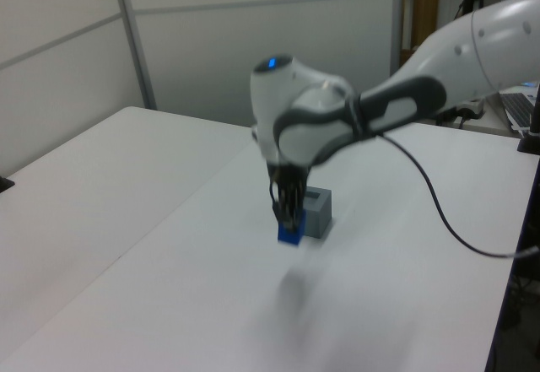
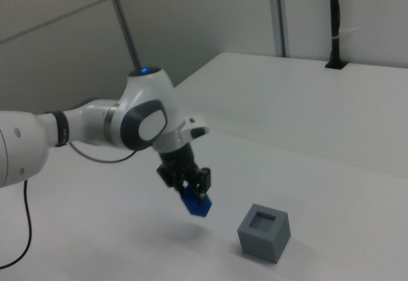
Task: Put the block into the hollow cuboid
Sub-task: 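Lift the blue block and carry it above the grey hollow cube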
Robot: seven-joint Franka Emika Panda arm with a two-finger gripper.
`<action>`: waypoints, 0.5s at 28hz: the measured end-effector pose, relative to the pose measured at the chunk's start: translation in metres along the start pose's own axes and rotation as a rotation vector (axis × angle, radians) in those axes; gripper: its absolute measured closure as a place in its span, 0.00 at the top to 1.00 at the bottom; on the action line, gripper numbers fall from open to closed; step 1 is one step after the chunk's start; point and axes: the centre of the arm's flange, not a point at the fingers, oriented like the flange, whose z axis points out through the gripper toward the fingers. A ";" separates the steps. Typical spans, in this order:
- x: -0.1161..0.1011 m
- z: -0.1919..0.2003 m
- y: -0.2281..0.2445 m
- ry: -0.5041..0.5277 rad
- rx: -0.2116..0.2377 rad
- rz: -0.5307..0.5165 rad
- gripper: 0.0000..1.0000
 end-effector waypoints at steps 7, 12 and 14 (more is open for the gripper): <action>0.001 -0.035 0.078 0.077 0.015 0.066 0.51; -0.004 -0.030 0.122 0.079 0.012 0.043 0.51; -0.007 -0.022 0.136 0.067 0.015 0.027 0.51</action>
